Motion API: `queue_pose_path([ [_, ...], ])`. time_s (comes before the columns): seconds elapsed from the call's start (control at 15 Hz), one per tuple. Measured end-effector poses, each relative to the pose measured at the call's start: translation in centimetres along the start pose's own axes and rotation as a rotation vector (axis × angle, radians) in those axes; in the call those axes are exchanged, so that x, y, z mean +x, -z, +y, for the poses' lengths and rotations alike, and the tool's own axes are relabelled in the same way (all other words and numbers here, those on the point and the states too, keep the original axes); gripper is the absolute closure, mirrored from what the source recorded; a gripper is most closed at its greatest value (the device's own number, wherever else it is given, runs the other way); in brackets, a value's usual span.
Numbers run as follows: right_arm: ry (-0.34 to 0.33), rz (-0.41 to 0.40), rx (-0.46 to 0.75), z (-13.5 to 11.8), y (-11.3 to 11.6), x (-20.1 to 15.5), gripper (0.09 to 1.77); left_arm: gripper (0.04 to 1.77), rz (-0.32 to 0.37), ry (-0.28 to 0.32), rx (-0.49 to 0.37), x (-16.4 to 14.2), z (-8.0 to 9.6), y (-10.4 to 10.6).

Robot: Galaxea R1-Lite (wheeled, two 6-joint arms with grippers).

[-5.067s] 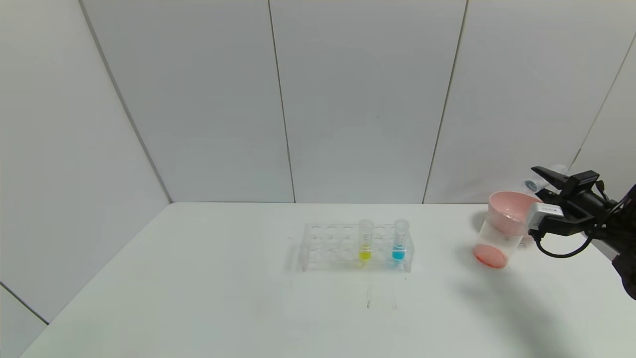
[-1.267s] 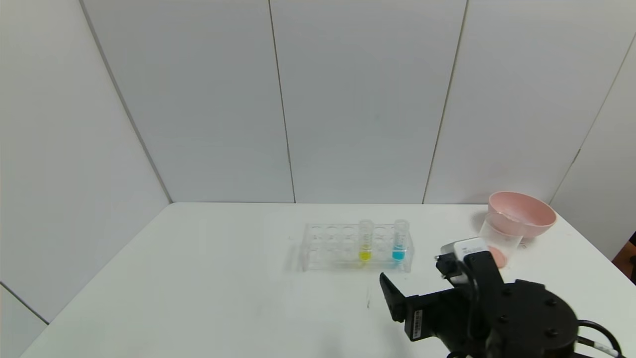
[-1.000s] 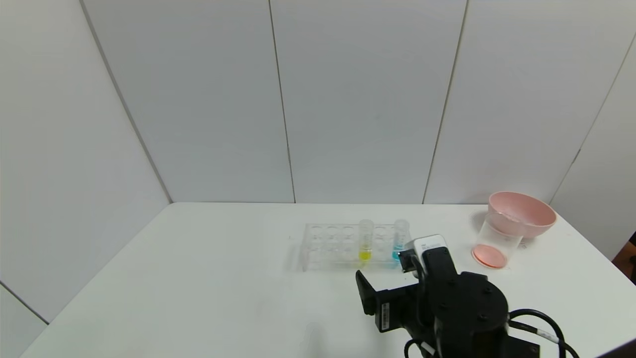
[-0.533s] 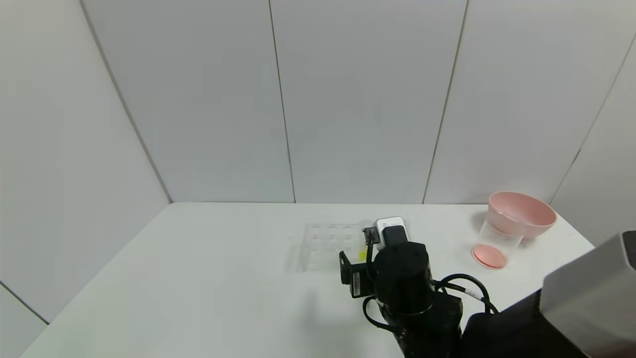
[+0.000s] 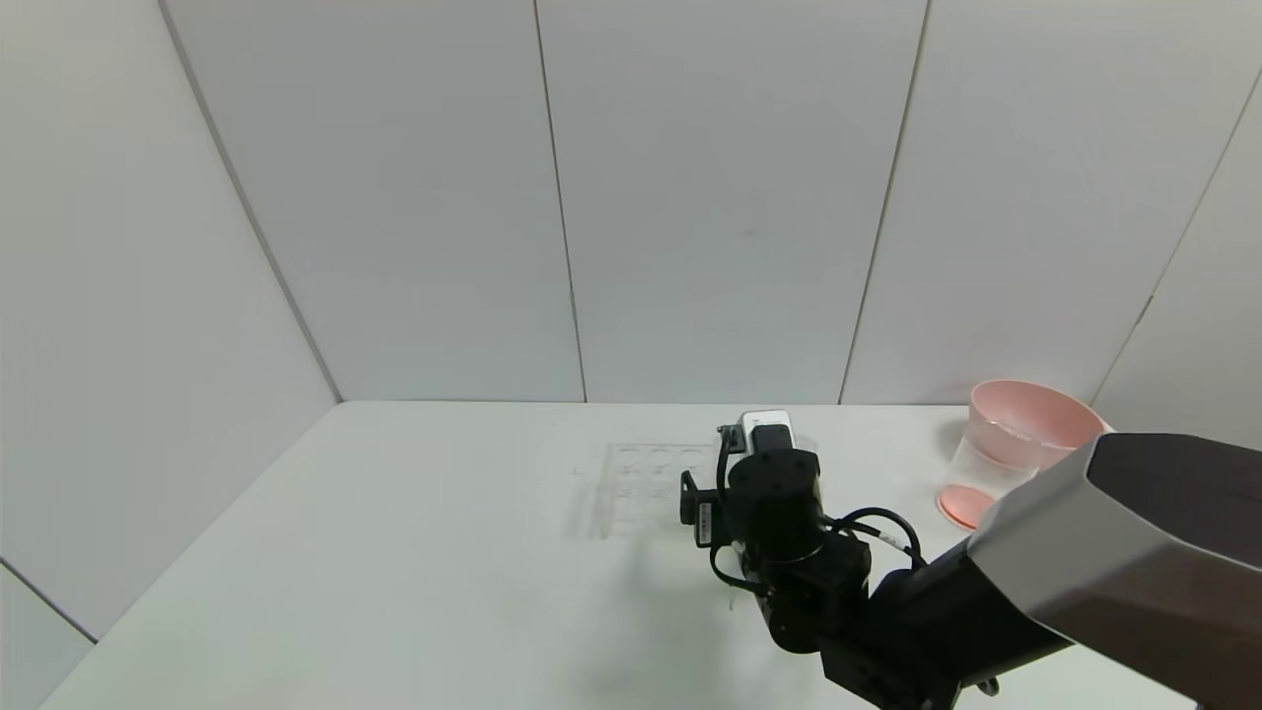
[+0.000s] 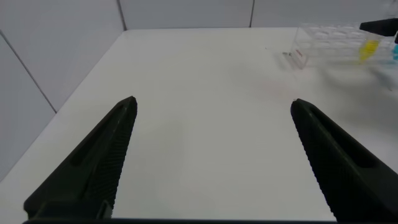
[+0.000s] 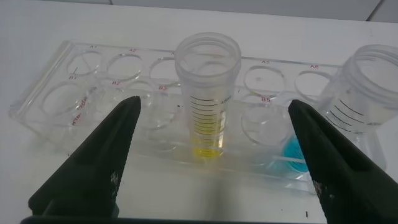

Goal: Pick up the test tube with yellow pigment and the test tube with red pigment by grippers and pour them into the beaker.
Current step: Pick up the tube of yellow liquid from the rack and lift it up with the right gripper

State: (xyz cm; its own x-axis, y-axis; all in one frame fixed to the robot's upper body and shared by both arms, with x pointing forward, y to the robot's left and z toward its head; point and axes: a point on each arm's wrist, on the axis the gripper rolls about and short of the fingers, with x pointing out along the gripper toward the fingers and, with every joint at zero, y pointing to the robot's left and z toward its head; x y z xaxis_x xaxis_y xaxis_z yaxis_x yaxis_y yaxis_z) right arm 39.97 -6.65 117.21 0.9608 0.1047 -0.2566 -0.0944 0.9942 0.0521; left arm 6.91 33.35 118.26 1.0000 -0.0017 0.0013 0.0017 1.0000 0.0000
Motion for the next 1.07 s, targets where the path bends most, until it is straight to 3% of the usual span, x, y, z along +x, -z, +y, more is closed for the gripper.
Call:
queue_pose_path([
  [0.27,0.01,0.01,-0.006,0.26,0.09,0.64,0.16,0.05,0.0,0.0,0.0,0.0,0.0,0.0],
  [0.53,0.011,0.013,-0.01,0.35,0.24,0.68,0.76,0.05,0.0,0.0,0.0,0.0,0.0,0.0],
  [0.73,0.009,0.013,-0.011,0.42,0.26,0.68,1.08,0.05,0.0,0.0,0.0,0.0,0.0,0.0],
  [0.8,0.005,0.012,-0.01,0.47,0.25,0.65,1.31,0.05,0.0,0.0,0.0,0.0,0.0,0.0],
  [1.07,0.004,0.012,-0.011,0.57,0.25,0.58,1.37,0.05,0.0,0.0,0.0,0.0,0.0,0.0],
])
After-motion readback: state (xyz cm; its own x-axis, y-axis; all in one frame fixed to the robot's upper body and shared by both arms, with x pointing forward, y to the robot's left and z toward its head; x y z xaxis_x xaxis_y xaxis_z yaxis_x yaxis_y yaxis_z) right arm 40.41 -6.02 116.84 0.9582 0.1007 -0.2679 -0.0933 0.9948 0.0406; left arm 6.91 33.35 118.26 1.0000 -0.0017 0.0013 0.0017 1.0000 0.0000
